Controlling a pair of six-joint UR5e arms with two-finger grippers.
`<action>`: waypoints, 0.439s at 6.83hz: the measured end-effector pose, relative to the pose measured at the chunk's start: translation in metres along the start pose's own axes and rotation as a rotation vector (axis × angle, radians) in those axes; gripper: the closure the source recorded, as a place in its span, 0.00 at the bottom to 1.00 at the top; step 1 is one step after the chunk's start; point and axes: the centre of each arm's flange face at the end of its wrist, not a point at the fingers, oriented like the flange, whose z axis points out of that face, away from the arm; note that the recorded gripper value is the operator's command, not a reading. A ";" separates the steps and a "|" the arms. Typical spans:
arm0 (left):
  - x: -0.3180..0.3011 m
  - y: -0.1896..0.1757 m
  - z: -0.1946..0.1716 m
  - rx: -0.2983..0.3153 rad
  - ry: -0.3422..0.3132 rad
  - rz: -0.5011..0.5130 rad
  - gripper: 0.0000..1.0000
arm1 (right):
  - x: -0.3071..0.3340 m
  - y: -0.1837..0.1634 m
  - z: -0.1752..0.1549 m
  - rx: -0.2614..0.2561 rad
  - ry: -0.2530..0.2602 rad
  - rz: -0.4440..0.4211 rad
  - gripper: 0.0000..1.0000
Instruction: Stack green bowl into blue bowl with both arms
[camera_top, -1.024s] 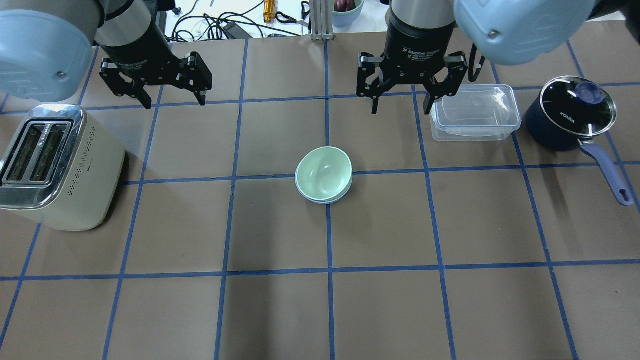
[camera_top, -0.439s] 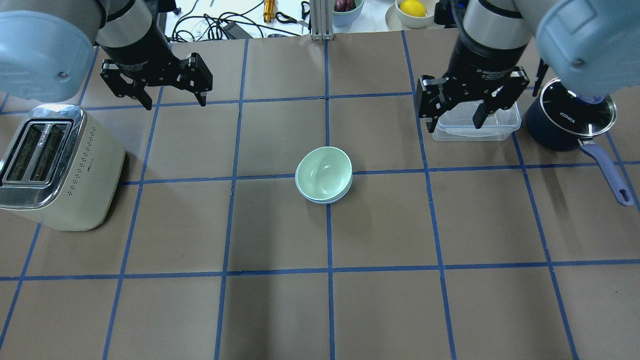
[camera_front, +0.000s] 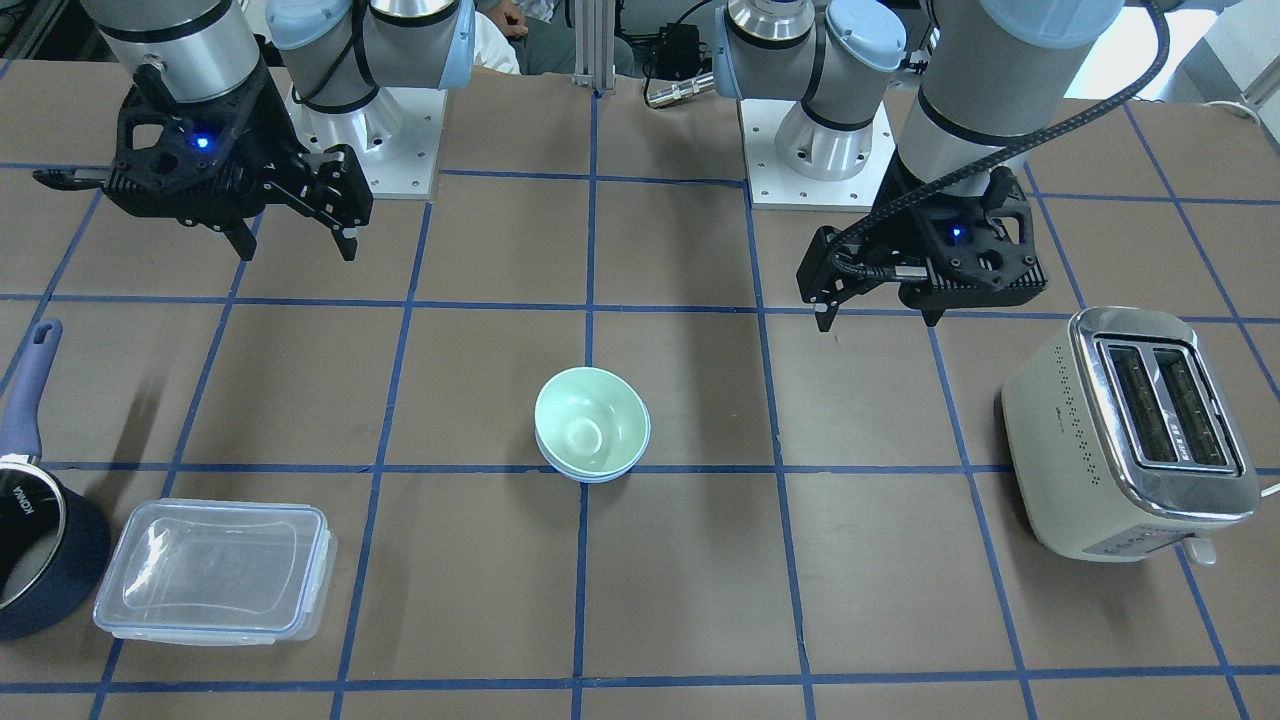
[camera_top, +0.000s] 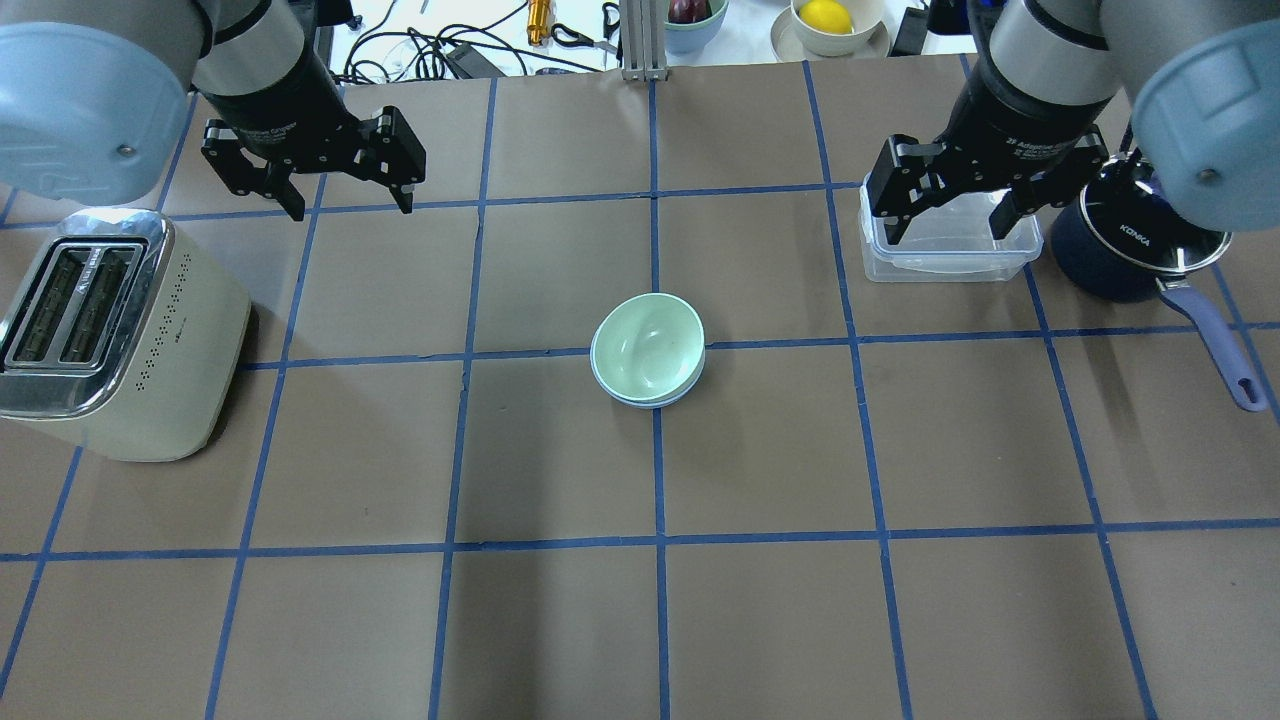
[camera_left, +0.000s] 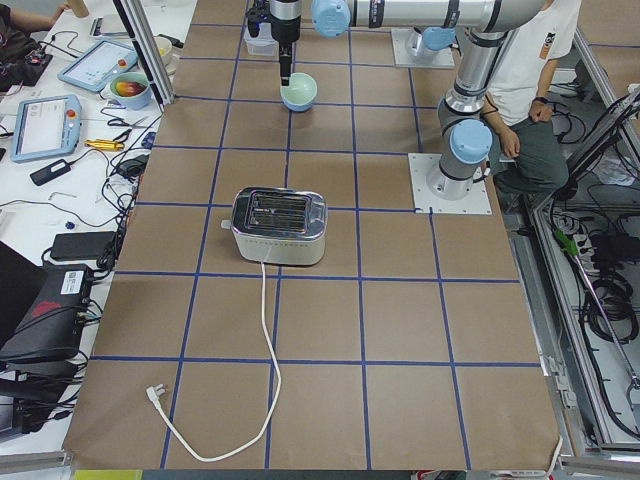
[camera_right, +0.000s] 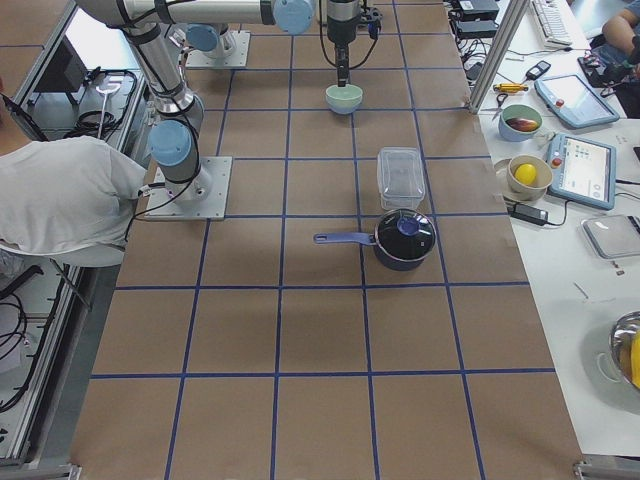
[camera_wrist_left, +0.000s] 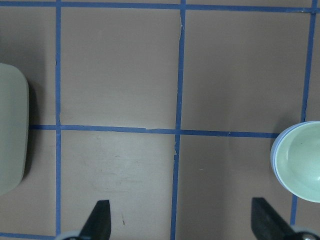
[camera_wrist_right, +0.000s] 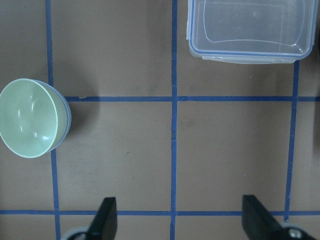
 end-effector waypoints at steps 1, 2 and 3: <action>0.000 0.000 0.000 0.000 0.000 0.000 0.00 | 0.000 -0.001 -0.004 0.004 0.000 0.042 0.09; 0.000 0.000 0.000 0.001 0.000 0.000 0.00 | 0.000 0.000 -0.006 -0.003 0.000 0.063 0.07; 0.000 0.000 0.000 0.001 0.000 0.001 0.00 | 0.000 0.000 -0.006 -0.008 0.001 0.070 0.06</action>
